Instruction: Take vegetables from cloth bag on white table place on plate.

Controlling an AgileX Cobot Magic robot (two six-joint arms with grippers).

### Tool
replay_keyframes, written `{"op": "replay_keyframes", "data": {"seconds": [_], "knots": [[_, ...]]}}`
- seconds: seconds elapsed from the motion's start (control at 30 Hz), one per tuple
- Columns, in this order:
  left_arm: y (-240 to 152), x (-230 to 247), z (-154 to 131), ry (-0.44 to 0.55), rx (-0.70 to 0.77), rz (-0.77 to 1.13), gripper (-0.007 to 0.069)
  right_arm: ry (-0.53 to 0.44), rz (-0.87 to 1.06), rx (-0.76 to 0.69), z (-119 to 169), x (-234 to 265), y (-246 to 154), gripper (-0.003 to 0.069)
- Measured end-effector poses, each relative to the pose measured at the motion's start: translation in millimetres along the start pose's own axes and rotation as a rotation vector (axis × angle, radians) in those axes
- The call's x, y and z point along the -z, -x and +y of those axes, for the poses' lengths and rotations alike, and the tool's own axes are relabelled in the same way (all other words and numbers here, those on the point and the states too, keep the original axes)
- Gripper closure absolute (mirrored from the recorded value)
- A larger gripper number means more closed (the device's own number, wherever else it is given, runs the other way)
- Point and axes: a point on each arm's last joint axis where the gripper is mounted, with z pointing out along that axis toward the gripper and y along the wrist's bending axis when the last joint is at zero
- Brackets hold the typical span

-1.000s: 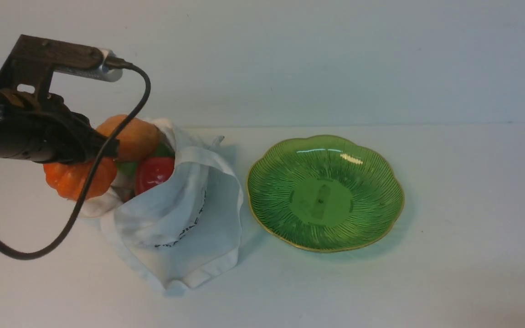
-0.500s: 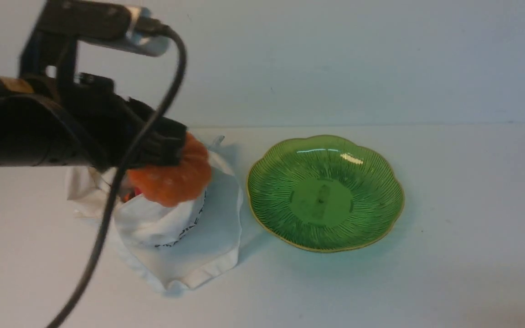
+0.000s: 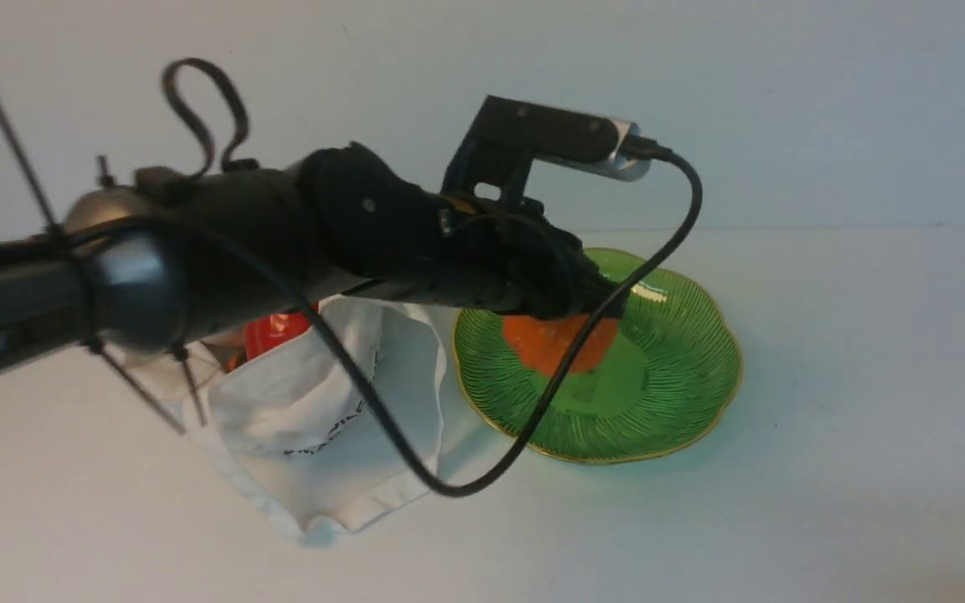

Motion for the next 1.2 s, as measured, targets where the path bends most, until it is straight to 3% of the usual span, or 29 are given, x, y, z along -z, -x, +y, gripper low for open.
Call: {"op": "replay_keyframes", "data": {"seconds": [0.17,0.2,0.23,0.37,0.43,0.6,0.73,0.8,1.03,1.2], "knots": [[-4,-45,9,0.005,0.008,0.038,0.0428,0.0,0.0,0.0,0,0,0,0.0669],[-6,-52,10,0.007,0.009,0.047,0.0372,0.0,0.0,0.0,0,0,0,0.0669],[-8,-54,11,0.007,0.01,0.051,0.0372,0.0,0.0,0.0,0,0,0,0.0669],[-14,-60,13,0.004,-0.005,0.085,0.0203,0.0,0.0,0.0,0,0,0,0.0669],[-11,-54,15,0.004,-0.033,0.093,0.0193,0.0,0.0,0.0,0,0,0,0.0669],[6,-26,20,0.008,-0.083,0.093,0.0282,0.0,0.0,0.0,0,0,0,0.0669],[35,30,25,0.023,-0.097,0.039,0.0533,0.0,0.0,0.0,0,0,0,0.0669],[46,56,26,0.033,-0.11,0.008,0.0595,0.0,0.0,0.0,0,0,0,0.0669],[73,158,32,0.105,-0.123,-0.154,0.063,0.0,0.0,0.0,0,0,0,0.0669],[54,216,31,0.184,-0.116,-0.242,0.063,0.0,0.0,0.0,0,0,0,0.0669]]}}
